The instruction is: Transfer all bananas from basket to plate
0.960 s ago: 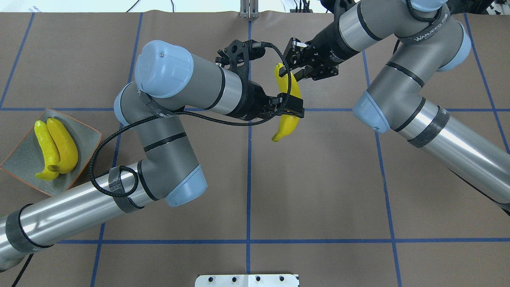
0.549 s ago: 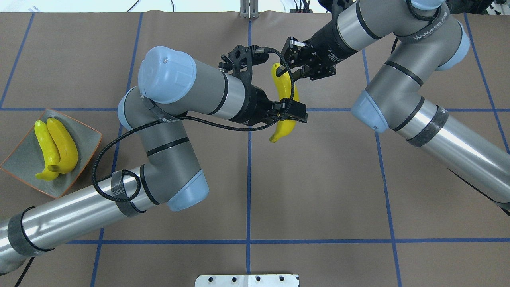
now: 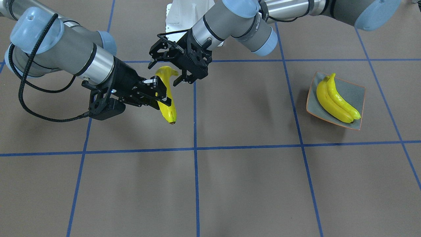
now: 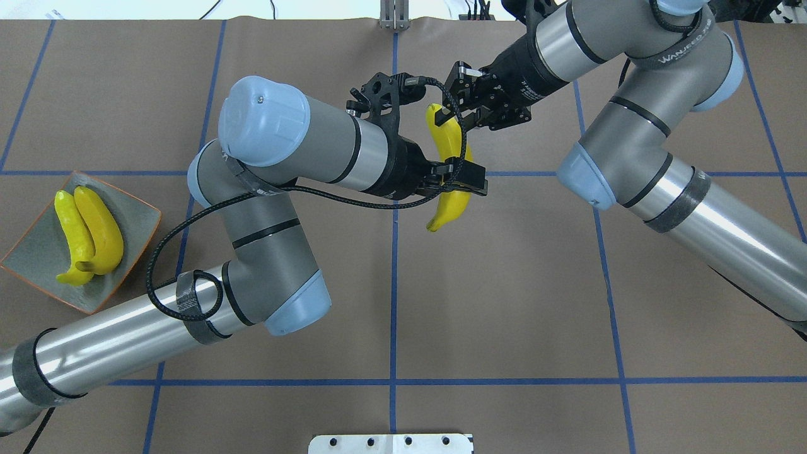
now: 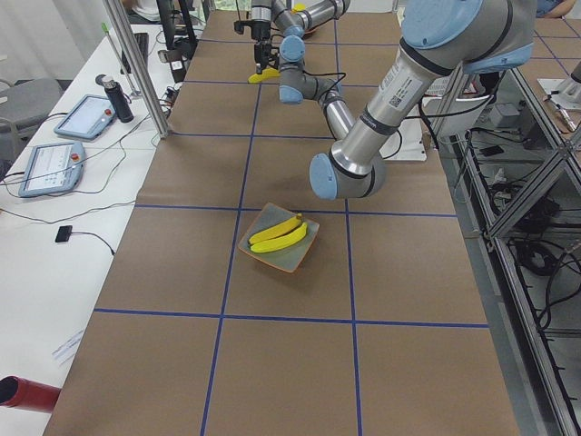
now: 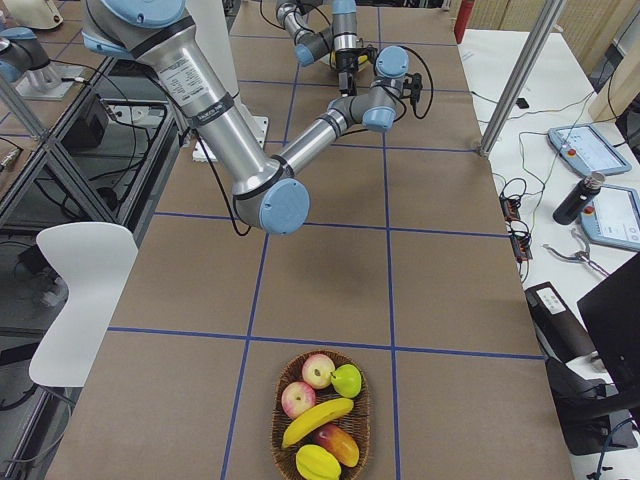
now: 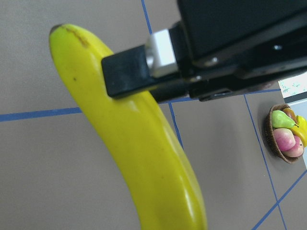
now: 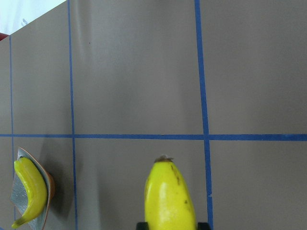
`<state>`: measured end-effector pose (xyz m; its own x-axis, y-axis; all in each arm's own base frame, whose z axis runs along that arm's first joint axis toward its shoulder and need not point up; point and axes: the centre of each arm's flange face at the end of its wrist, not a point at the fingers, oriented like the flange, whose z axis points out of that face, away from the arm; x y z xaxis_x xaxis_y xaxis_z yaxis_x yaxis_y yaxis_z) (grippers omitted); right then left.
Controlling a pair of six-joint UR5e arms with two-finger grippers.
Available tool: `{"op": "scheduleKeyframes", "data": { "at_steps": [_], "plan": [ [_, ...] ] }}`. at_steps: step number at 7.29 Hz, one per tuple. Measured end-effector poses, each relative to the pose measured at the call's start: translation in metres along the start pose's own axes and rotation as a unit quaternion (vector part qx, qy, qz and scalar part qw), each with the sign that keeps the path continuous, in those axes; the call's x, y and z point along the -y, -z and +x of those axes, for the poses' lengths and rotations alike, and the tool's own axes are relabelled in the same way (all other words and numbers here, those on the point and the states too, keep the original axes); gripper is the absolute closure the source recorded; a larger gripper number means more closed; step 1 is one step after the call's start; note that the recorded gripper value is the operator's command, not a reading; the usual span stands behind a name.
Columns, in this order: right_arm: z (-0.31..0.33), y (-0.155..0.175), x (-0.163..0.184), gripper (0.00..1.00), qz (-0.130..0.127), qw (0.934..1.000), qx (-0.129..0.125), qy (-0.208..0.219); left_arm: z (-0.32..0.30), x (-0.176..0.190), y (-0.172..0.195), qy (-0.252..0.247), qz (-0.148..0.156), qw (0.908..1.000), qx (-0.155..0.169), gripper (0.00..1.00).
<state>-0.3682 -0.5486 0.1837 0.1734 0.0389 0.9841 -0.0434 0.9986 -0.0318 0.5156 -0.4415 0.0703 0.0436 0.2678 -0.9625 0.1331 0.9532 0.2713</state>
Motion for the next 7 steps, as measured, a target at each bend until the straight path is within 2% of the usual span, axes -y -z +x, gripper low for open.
{"op": "scheduleKeyframes", "data": {
  "at_steps": [1, 2, 3, 4, 5, 6, 7],
  "plan": [
    [0.0004, 0.0004, -0.0017, 1.00, -0.006, 1.0000, 0.001, 0.000, 0.0000, 0.0000, 0.0001, 0.000, 0.000, 1.0000, 0.000, 0.18],
    [0.0004, 0.0009, -0.0028, 1.00, -0.008, 1.0000, 0.002, 0.001, 0.0002, 0.0000, 0.0002, 0.000, 0.001, 1.0000, -0.001, 0.37],
    [0.0008, 0.0010, -0.0031, 1.00, -0.009, 1.0000, 0.002, 0.001, 0.0006, 0.0000, 0.0004, 0.000, 0.001, 1.0000, -0.002, 0.89],
    [0.0011, 0.0011, -0.0033, 1.00, -0.009, 1.0000, 0.002, 0.001, 0.0012, 0.0001, 0.0006, 0.000, 0.002, 1.0000, -0.003, 1.00],
    [0.0014, 0.0010, -0.0036, 0.56, -0.010, 1.0000, 0.002, 0.001, 0.0014, 0.0002, 0.0009, 0.000, 0.002, 1.0000, -0.004, 1.00],
    [0.0016, 0.0004, -0.0042, 0.01, -0.010, 0.9999, 0.002, 0.002, 0.0011, 0.0003, 0.0006, 0.006, 0.002, 1.0000, -0.005, 1.00],
    [0.0017, -0.0005, -0.0052, 0.00, -0.011, 0.9999, 0.003, 0.003, -0.0002, 0.0005, -0.0001, 0.018, 0.003, 0.9998, -0.005, 1.00]
  ]
}}
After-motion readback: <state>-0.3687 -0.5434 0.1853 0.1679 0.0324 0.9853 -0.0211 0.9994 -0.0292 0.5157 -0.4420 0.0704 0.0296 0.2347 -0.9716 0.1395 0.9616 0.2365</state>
